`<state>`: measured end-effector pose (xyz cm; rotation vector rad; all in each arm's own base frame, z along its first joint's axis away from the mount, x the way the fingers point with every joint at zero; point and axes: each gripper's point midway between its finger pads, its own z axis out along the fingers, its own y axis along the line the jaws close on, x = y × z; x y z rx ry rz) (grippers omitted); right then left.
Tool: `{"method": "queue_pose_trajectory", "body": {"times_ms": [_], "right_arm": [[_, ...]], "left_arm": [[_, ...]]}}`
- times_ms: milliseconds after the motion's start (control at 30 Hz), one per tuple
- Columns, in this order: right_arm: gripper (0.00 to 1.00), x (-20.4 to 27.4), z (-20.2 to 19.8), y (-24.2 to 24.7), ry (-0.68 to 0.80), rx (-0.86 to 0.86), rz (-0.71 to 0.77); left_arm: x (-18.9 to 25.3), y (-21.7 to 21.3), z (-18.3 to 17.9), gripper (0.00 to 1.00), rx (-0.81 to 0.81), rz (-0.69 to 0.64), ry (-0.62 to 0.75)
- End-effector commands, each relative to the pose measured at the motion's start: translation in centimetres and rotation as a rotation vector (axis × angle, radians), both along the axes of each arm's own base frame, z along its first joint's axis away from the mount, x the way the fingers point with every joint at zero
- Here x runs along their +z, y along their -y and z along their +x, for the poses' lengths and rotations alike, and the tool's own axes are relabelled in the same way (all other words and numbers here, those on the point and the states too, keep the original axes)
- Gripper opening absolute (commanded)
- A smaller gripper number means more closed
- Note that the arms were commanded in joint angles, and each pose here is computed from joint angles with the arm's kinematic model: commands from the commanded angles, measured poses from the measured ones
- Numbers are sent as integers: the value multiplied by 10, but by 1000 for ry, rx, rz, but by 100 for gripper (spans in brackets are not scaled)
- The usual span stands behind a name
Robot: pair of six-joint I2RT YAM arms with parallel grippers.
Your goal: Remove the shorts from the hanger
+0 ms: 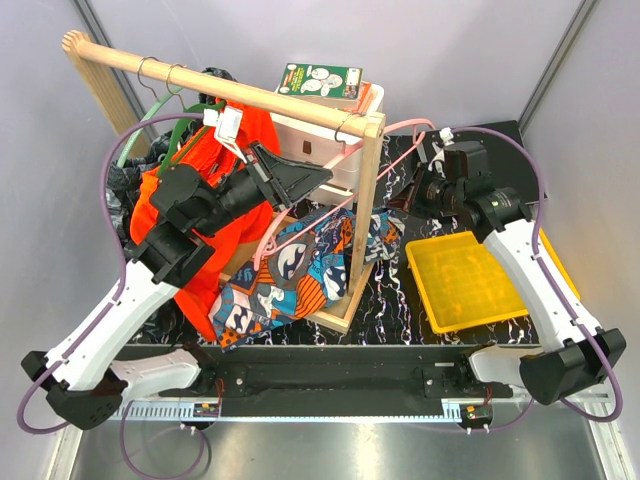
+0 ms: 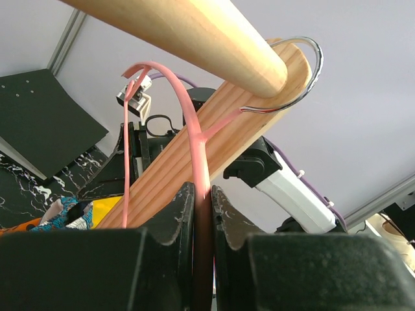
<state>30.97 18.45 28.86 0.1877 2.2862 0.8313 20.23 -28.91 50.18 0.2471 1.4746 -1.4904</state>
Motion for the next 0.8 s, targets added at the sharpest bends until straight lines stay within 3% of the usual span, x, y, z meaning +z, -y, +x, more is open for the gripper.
{"method": "queue_pose_trajectory", "body": {"times_ms": [0, 300, 333, 367, 400, 533, 733, 767], "right_arm": [[0, 32, 1, 4, 89, -23, 33], [0, 32, -3, 6, 90, -29, 35], [0, 33, -3, 7, 92, -30, 34], [0, 34, -4, 7, 93, -32, 35], [0, 34, -4, 7, 96, -32, 33], [0, 40, -6, 13, 108, -51, 18], [0, 41, -3, 44, 100, -194, -32], [0, 41, -3, 49, 99, -210, -31]], "left_arm": [[19, 4, -5, 0, -16, -41, 61], [13, 9, -5, 0, -24, -21, 55], [11, 8, -5, 4, -21, -13, 61], [10, 7, -5, 9, -18, -5, 67], [9, 5, -8, 21, -17, 3, 74], [-3, -9, -5, 53, 57, 72, 90], [-5, -42, -17, 73, 159, 94, 128], [-3, -49, -23, 93, 164, 91, 138]]}}
